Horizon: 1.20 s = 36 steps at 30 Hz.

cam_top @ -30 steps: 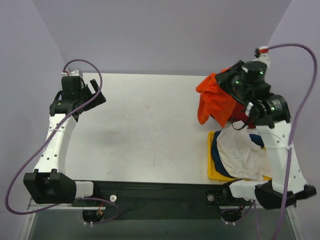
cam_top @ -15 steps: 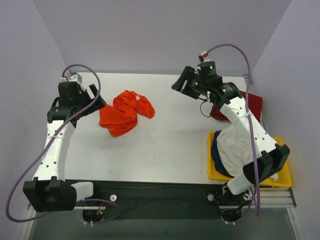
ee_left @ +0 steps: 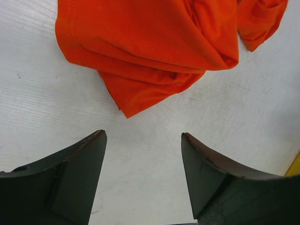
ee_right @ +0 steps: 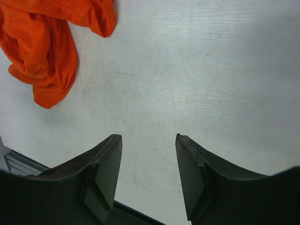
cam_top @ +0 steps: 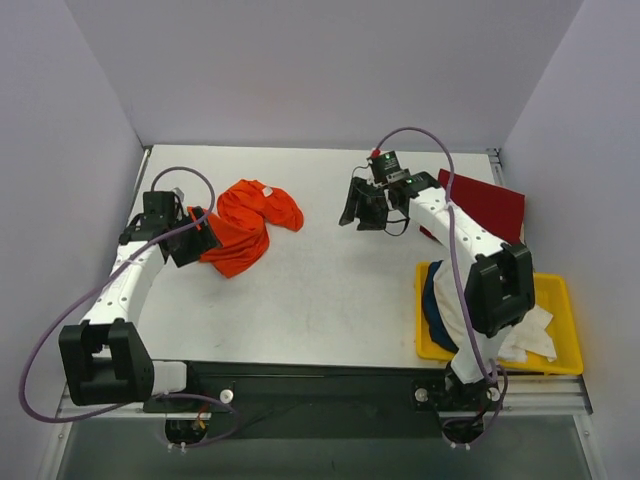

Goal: Fold and stack the t-shirts
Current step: Move the tshirt to the center of the board, then flatten out the tshirt

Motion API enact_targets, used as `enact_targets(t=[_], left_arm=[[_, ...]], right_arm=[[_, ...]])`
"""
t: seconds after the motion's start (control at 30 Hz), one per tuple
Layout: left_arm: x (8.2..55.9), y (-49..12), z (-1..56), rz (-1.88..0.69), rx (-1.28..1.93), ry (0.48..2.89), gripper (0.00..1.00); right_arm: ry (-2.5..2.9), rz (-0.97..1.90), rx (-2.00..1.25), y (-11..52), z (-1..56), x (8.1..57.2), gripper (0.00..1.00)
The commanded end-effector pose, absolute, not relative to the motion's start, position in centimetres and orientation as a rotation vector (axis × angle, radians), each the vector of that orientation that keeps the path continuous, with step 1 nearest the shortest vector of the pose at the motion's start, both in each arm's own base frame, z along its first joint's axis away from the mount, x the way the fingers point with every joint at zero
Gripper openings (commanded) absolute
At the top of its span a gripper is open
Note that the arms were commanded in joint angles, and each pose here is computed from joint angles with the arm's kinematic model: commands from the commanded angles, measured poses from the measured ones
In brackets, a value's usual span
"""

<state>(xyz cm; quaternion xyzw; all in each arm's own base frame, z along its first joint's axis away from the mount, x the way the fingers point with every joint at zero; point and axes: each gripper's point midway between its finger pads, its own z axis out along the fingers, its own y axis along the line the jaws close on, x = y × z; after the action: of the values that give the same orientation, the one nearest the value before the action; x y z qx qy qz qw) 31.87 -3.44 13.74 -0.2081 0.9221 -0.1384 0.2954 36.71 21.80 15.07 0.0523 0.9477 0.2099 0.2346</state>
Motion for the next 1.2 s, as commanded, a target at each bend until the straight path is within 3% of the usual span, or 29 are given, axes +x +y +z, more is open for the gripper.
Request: enact_targets(t=[0.0,0.23,0.43,0.8,0.9,1.17], left_arm=[[33.4,-3.9,13.4,-0.435,-0.578,2.422,0.74],[32.9,-5.4,8.3,-0.529,-0.661,2.510,0.67],[32.1,-5.0,6.3,-0.471,-0.699,2.570,0.67],[33.1,-6.8,4.0,-0.614,-0.750,2.589,0.68],[33.7,-6.9,4.3,-0.632,-0.748,2.581,0.64],[33.7,-7.4,5.0,-0.674,-0.754,2.586,0.42]], right_arm=[[2.577,0.699,-0.036,25.2,16.3,37.9,0.49],[2.615,0.724,-0.109,27.9,13.8,40.1,0.47],[2.603,0.763,-0.158,31.1,12.0,43.2,0.47],[2.548,0.853,-0.105,35.4,7.7,47.3,0.47],[2.532,0.861,-0.105,35.8,7.1,48.1,0.47],[2.484,0.862,-0.125,37.4,5.2,50.0,0.47]])
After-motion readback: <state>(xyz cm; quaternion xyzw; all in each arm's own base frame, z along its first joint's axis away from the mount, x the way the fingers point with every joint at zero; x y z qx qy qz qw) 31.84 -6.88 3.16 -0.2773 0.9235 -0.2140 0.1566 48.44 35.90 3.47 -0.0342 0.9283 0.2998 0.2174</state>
